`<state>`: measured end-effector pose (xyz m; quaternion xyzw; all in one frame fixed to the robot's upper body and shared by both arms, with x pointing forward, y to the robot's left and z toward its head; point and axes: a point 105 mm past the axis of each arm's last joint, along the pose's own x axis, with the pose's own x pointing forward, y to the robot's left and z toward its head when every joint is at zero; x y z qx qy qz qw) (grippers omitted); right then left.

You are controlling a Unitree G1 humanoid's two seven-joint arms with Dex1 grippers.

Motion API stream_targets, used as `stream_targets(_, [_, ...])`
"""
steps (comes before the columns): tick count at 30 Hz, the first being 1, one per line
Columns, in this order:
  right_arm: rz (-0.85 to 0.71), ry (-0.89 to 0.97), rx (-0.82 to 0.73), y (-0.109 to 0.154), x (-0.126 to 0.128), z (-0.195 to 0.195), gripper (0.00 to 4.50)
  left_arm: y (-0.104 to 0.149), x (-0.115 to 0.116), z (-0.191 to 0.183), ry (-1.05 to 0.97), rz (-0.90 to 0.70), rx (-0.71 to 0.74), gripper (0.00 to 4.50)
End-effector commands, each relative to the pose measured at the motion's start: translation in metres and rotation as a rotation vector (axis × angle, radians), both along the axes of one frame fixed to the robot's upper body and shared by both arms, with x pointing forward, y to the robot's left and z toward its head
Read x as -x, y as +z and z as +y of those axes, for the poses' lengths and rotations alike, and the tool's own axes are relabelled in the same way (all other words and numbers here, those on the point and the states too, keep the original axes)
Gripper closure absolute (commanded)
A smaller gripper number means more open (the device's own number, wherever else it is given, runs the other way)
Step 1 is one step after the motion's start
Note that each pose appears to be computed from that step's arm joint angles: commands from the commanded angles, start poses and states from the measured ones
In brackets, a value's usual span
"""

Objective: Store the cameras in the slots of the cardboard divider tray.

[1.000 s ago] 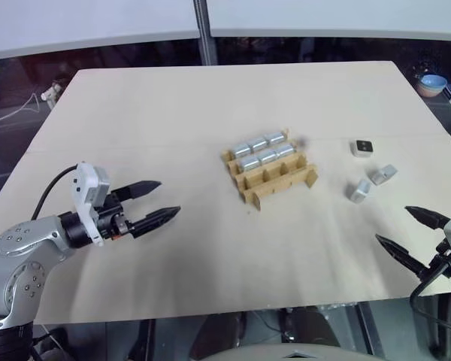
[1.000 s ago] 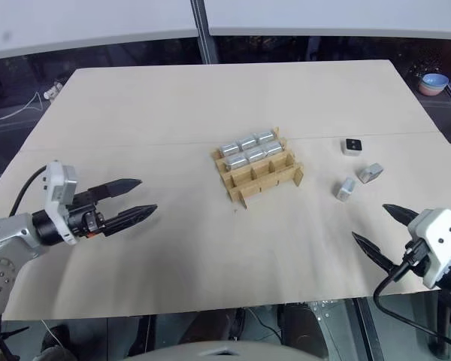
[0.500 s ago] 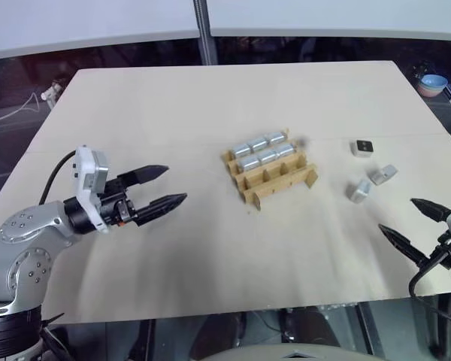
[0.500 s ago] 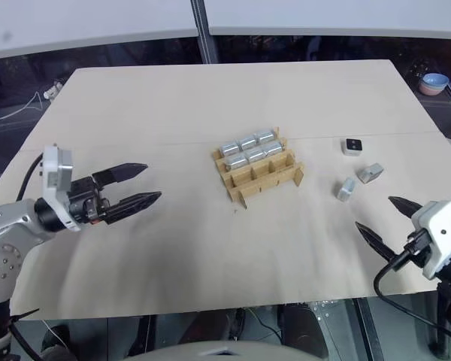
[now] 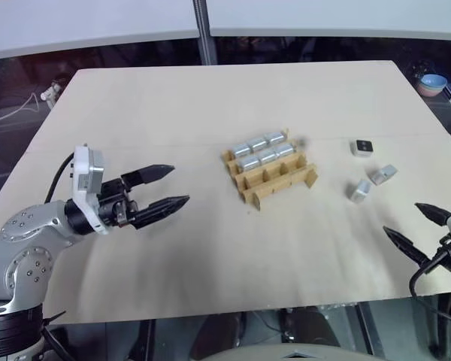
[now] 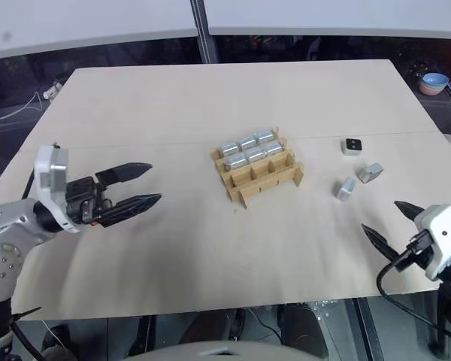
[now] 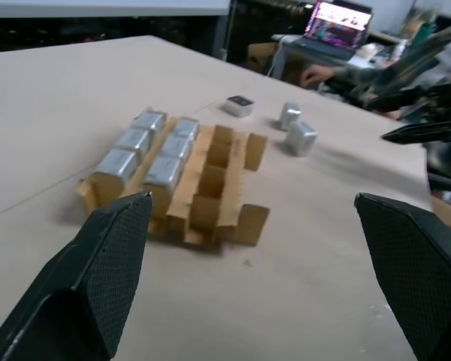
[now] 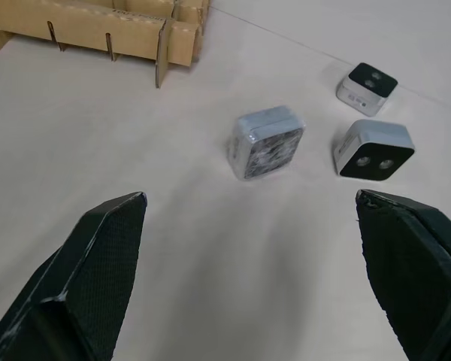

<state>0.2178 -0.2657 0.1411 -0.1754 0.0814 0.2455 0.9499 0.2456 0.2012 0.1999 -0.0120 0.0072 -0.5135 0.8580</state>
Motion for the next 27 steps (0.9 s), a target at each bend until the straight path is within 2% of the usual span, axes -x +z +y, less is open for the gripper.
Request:
stream_targets(1, [-0.033,0.045,0.098,0.013,-0.015,-0.009,0.07,0.013,0.009,-0.013,-0.086,-0.016,0.028,0.0])
stream_targets(5, [-0.037,0.107,0.153,0.02,-0.034,-0.008,0.07,0.016,0.014,-0.025,-0.136,-0.035,0.021,0.0])
stream_targets(12, [-0.051,0.311,0.533,0.04,-0.101,-0.017,0.07,0.024,0.021,-0.048,-0.218,-0.084,0.004,0.0])
stream_targets(15, [-0.001,0.386,0.655,0.04,-0.119,-0.025,0.07,0.028,0.023,-0.051,-0.225,-0.101,0.003,0.0])
stream_targets(20, [0.074,0.482,0.798,0.032,-0.13,-0.035,0.07,0.031,0.031,-0.054,-0.246,-0.141,-0.031,0.0])
stream_targets(27, [0.09,0.503,0.83,0.031,-0.141,-0.036,0.07,0.03,0.042,-0.057,-0.283,-0.179,-0.052,0.0])
